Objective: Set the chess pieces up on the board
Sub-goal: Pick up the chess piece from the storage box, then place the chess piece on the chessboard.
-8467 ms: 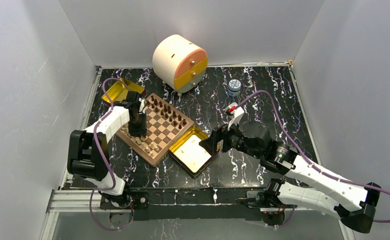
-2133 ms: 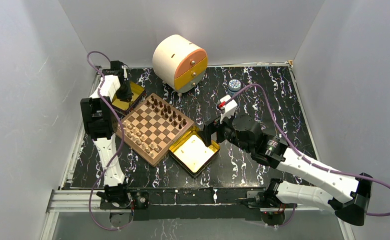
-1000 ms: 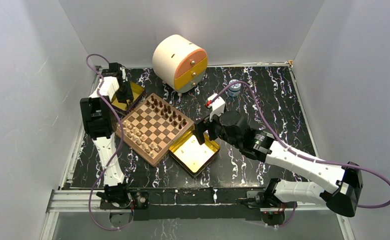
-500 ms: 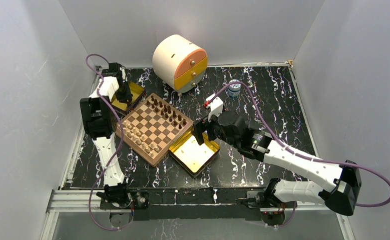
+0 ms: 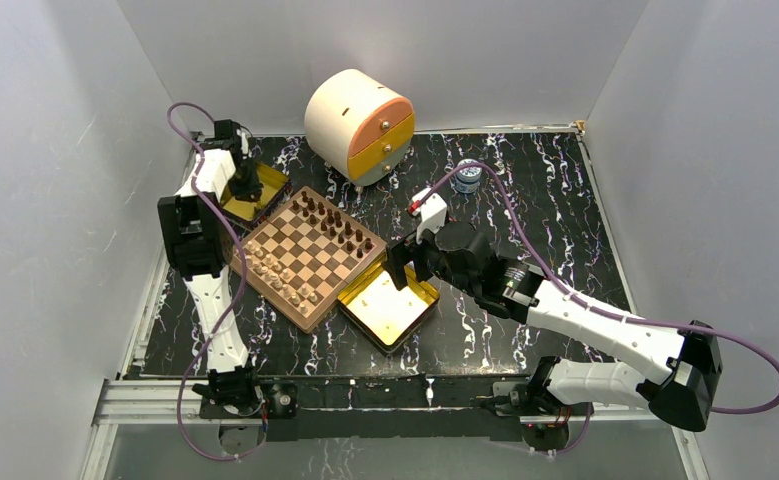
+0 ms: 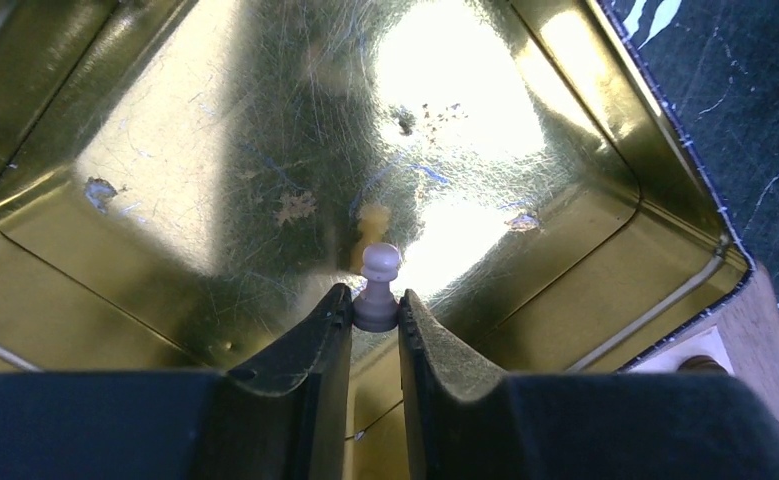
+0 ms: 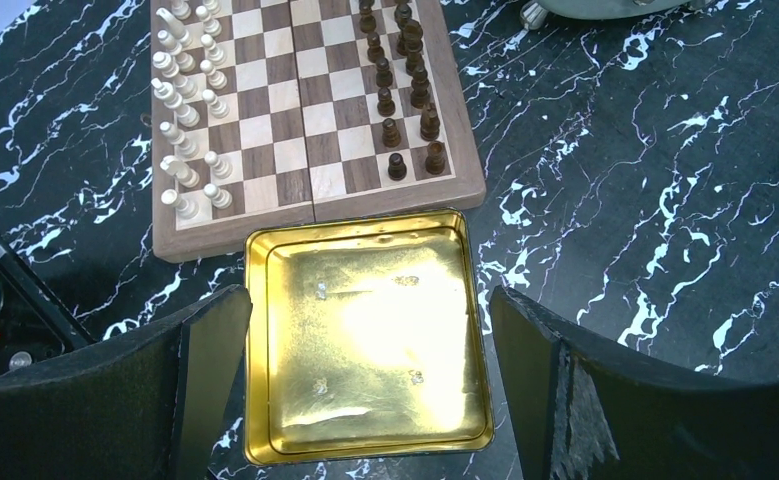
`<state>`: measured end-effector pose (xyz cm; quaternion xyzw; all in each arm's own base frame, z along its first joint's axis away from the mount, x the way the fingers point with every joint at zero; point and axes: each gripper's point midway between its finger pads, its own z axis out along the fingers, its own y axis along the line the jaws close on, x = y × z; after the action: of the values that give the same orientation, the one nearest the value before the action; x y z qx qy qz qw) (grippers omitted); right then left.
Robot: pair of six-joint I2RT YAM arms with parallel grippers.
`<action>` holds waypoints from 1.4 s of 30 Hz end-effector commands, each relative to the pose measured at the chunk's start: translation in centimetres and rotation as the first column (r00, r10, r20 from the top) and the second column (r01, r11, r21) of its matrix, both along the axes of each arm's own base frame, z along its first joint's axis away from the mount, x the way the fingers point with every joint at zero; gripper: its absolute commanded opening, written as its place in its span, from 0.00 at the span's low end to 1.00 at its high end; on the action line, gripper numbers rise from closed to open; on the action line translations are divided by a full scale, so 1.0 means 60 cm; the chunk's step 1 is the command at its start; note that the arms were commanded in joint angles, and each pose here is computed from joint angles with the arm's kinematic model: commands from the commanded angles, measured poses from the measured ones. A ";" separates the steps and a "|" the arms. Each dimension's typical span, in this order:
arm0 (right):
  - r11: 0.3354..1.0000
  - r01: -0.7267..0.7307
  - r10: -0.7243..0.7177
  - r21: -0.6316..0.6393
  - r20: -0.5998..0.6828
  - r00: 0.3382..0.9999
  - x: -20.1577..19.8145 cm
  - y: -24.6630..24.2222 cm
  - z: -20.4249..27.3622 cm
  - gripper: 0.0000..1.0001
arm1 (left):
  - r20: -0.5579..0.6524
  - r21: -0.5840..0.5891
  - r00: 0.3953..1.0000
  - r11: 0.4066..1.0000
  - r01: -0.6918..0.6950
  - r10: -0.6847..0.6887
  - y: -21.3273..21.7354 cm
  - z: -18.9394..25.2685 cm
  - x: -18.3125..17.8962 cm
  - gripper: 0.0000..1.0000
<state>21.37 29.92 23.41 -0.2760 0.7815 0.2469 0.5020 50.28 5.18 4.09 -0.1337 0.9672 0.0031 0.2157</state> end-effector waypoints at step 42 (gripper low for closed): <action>0.877 -0.085 0.305 0.474 -0.409 0.860 0.036 0.202 0.112 0.38 | 0.766 -0.150 0.401 0.467 0.872 -0.503 -0.379 0.312 -0.370 0.00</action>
<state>23.41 40.39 26.69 -0.1561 0.8026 0.4842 0.3113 29.30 -16.73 21.31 0.2064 0.7846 -0.3940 0.4319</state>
